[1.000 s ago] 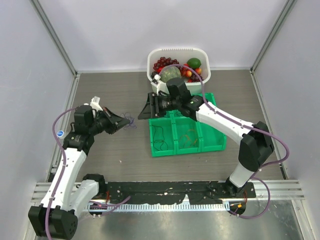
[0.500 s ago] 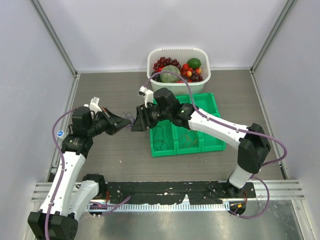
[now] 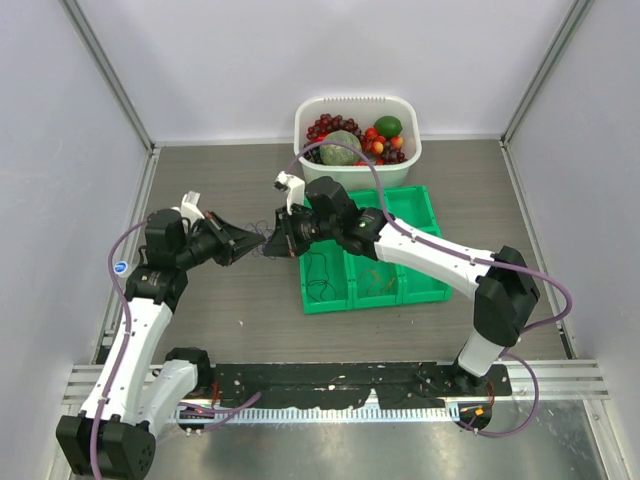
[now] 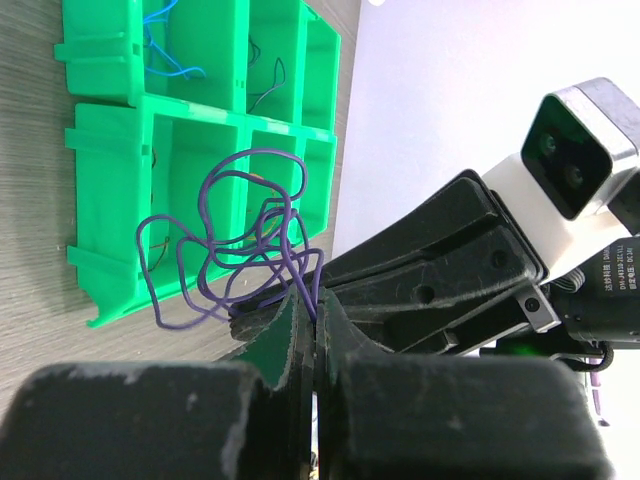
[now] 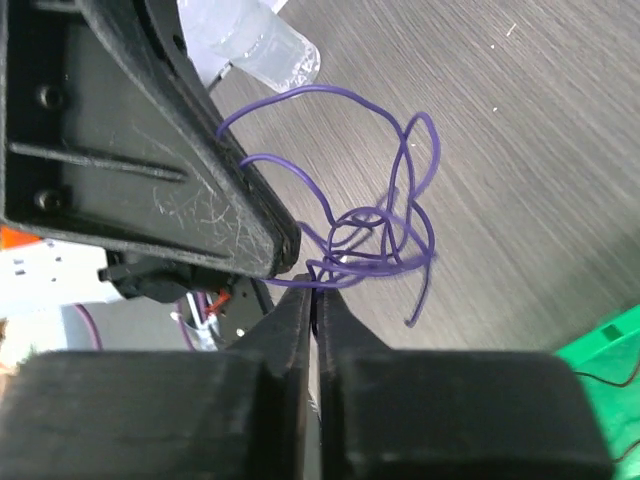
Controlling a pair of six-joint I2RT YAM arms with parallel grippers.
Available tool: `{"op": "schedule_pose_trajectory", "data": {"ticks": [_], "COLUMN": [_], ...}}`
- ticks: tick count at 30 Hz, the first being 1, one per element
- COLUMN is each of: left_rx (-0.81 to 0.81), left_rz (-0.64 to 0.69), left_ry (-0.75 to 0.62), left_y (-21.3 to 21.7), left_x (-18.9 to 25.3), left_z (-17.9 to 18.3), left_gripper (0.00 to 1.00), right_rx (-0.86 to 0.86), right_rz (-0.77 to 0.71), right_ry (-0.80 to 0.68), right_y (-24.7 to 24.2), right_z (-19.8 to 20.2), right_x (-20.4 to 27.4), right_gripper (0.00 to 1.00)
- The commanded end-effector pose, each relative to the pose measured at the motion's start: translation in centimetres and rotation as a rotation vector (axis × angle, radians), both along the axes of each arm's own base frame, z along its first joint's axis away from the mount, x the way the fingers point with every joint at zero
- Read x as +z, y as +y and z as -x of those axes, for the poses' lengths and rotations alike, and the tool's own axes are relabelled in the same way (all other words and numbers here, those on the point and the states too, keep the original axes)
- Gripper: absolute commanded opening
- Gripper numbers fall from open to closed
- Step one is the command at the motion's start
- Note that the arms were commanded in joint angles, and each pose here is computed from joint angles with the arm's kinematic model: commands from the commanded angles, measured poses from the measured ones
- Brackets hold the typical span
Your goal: Untangle the cables
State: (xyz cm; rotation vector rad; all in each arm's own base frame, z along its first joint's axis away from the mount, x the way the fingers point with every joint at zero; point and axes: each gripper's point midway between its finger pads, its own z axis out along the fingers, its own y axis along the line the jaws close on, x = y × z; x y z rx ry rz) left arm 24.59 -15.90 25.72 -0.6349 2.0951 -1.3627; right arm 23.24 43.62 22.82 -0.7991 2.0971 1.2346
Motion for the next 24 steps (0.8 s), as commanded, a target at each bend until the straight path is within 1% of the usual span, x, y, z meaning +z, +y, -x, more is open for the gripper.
{"op": "schedule_pose_trajectory", "data": {"ticks": [1,6,9,11,14,15,16,17,20,24], "left_rx": [-0.002,0.066,0.124,0.159,0.192,0.197,0.198,0.204,0.235,0.296], "left_rz": [-0.005,-0.164,-0.244,-0.272,-0.285,-0.286,-0.287,-0.292,-0.314,-0.383], "left_ry": [-0.066,-0.081,-0.073,-0.062,-0.055,-0.056,-0.057,-0.048,-0.042,-0.033], "left_y": [0.0,1.8,3.2,3.8,4.4,4.5,4.5,4.6,5.2,6.7], "left_x": [1.8,2.5,2.4,2.2,1.9,1.9,2.0,1.8,1.7,2.0], "left_z": [-0.5,-1.3,-1.7,-1.8,-1.9,-1.9,-1.9,-2.0,-2.1,-1.9], "left_gripper": [0.0,0.0,0.0,0.01,0.05,0.05,0.01,0.0,0.0,0.0], "right_rx": [-0.046,-0.047,-0.044,-0.041,-0.033,-0.034,-0.035,-0.033,-0.043,-0.061], "right_rz": [-0.031,0.029,0.021,0.022,0.02,0.02,0.02,0.019,0.031,0.064], "right_ry": [-0.106,-0.12,-0.144,-0.156,-0.167,-0.168,-0.172,-0.178,-0.186,-0.207], "right_y": [0.1,-1.6,-2.4,-2.9,-3.4,-3.5,-3.7,-3.9,-4.3,-5.1], "right_z": [-1.2,-0.4,0.5,0.9,1.7,1.6,1.8,1.9,1.9,1.7], "right_x": [2.3,0.9,1.9,2.3,3.1,3.1,3.3,3.5,3.8,3.6], "right_gripper": [0.01,0.01,0.01,0.01,0.01,0.01,0.01,0.01,0.01,0.01]}}
